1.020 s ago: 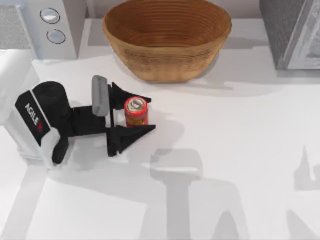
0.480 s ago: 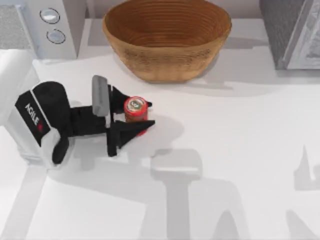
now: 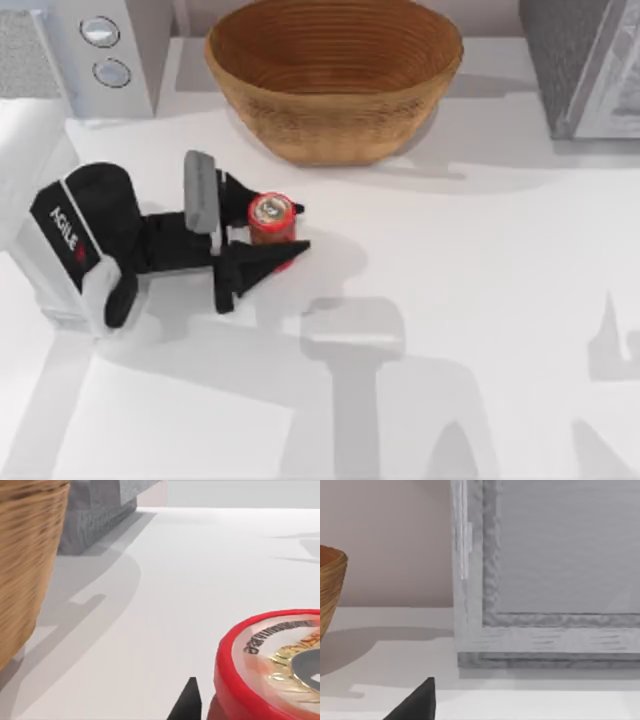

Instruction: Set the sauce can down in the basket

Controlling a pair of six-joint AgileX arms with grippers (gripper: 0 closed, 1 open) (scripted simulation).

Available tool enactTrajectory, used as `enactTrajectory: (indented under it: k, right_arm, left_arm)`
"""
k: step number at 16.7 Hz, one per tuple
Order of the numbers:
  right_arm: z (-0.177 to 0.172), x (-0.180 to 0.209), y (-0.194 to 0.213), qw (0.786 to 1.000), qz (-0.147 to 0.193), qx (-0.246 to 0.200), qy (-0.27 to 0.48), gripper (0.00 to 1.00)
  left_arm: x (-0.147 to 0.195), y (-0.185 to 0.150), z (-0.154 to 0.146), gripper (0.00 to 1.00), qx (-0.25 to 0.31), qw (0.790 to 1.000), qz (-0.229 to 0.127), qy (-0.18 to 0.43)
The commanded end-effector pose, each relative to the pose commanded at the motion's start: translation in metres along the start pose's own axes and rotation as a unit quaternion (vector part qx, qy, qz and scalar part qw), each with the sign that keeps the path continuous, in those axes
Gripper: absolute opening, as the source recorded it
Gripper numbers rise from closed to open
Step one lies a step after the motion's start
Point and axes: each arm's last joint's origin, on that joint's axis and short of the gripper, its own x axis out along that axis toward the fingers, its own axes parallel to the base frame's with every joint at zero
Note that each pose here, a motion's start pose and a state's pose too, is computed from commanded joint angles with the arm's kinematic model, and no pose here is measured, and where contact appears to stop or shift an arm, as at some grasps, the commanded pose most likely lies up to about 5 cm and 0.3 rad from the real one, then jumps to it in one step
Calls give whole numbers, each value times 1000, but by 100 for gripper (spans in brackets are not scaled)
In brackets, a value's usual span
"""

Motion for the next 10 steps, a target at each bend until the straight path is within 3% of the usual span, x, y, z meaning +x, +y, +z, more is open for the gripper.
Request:
enactTrajectory:
  k: [10]
  right_arm:
    - [0, 0, 0, 1000, 0, 0, 0, 100]
  left_arm:
    - [-54, -18, 53, 0, 1, 1000, 2, 19]
